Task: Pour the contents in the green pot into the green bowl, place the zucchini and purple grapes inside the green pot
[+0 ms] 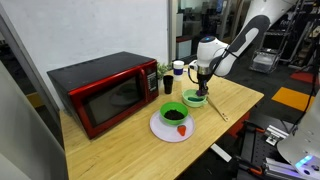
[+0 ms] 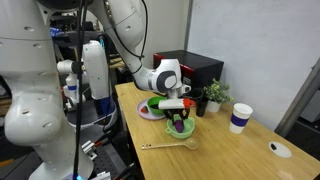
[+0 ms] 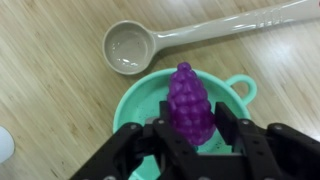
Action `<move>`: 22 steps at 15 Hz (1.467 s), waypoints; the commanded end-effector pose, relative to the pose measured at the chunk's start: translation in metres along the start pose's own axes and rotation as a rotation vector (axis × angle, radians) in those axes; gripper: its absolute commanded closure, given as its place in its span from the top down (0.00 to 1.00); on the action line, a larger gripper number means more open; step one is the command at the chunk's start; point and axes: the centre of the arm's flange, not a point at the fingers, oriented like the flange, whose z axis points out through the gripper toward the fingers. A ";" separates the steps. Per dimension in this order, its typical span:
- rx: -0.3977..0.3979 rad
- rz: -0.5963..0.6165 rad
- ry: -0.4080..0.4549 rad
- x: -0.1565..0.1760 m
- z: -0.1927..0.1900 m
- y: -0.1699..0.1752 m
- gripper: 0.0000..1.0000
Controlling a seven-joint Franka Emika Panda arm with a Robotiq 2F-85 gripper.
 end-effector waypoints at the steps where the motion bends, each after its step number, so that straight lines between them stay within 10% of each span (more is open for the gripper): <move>1: -0.033 0.021 0.022 0.013 0.013 0.004 0.23; 19: -0.039 0.103 0.095 0.025 0.036 0.001 0.23; 21: -0.041 0.109 0.099 0.024 0.035 0.001 0.73; 22: -0.040 0.112 0.100 0.024 0.035 0.001 0.74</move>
